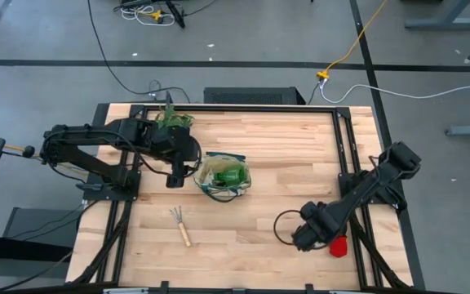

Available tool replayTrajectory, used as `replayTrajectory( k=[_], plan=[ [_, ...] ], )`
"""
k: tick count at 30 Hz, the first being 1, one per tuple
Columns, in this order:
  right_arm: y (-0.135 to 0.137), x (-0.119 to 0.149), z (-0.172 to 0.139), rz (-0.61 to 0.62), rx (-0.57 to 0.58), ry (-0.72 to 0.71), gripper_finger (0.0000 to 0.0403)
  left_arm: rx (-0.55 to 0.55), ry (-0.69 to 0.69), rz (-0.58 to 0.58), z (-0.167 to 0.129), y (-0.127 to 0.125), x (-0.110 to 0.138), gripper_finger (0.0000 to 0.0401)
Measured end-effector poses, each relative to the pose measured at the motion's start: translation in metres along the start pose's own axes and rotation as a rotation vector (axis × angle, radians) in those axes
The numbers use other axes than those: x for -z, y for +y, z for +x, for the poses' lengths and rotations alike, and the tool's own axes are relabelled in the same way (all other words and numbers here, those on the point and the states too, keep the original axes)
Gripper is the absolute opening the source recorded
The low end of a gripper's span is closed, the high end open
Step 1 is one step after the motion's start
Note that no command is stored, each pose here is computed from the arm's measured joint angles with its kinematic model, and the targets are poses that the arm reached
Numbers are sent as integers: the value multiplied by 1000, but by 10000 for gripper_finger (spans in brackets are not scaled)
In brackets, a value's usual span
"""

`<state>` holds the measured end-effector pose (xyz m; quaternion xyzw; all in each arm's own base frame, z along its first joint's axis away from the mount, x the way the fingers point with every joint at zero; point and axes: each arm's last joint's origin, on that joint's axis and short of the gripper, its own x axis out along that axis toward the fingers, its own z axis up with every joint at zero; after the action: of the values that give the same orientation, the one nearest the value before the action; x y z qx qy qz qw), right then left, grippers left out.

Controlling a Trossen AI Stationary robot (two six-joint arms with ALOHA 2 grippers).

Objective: Pick & Place Garden tools in Gardening bag
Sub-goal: Put the red gloves into the white gardening bag

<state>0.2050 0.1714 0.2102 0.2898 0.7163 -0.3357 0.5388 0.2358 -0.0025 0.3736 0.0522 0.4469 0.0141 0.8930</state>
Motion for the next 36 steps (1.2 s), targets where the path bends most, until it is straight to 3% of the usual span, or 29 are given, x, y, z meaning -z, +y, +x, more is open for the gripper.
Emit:
replayTrajectory(
  k=[6, 22, 36],
  plan=[
    [4, 6, 9, -11, 43, -6, 102, 0, 0, 8, 0, 0, 0, 177],
    [-6, 3, 39, -1, 155, -3, 207, 0, 0, 6, 0, 0, 0, 177],
    [-10, -2, 62, -20, 133, 19, 219, 0, 0, 5, 0, 0, 0, 177]
  ],
)
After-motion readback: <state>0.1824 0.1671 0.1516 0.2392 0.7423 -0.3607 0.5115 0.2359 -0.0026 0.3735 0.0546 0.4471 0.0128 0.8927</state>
